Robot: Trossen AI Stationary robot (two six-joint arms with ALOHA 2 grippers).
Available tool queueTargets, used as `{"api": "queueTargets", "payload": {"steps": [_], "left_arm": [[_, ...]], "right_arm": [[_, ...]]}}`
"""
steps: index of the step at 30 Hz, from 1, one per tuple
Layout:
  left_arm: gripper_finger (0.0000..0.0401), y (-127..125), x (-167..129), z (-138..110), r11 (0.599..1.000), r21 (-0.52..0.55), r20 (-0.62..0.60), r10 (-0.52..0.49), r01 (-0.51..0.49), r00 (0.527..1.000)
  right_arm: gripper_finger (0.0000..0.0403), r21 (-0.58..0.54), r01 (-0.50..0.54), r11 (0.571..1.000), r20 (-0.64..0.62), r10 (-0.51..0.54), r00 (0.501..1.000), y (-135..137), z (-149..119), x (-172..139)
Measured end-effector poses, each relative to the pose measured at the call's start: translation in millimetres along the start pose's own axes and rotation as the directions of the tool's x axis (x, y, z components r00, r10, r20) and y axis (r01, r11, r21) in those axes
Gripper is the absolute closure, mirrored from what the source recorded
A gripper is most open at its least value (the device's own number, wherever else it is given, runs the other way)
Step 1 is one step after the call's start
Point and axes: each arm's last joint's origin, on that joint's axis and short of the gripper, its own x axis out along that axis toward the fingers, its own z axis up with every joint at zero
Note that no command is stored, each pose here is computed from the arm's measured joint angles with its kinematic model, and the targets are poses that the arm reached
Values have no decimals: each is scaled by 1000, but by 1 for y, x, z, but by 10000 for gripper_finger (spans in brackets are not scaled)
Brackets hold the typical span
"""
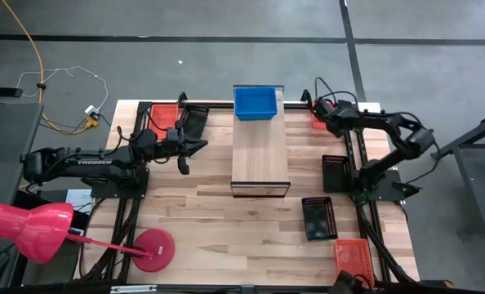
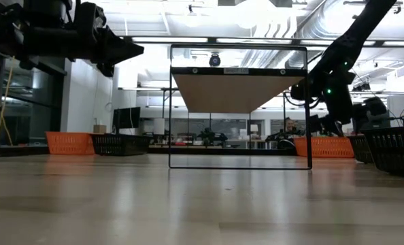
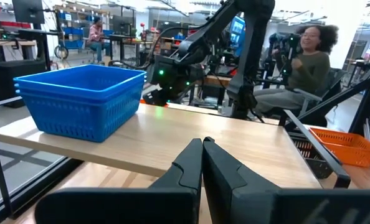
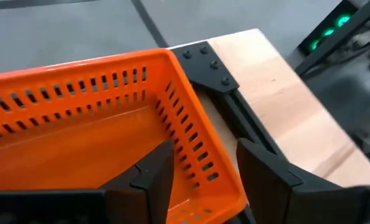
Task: Stack baskets on shelf by color
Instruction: Put the top right orange bin on the shelf
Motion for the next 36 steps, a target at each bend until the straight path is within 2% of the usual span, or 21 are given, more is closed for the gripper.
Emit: {"api": "queueTargets", "payload": {"steps": [6, 16, 24, 36], "left_arm": [[401, 0, 0, 0, 1000, -1, -1, -4, 4, 1000], [401, -1, 0, 0, 1000, -20, -3, -20, 20, 1000], [401, -1, 0, 0, 1000, -14, -3, -20, 19, 1000], [400, -1, 0, 0, 1000, 0, -1, -20, 20, 1000]], "right_arm": [[269, -20, 29, 999, 24, -28, 999, 0, -1, 1], [270, -66, 17, 998, -23, -18, 1000, -1, -4, 1], [270, -112, -28, 993, -74, 19, 997, 1, -6, -1], [270, -157, -166, 974, -137, 145, 980, 9, -12, -14]]}}
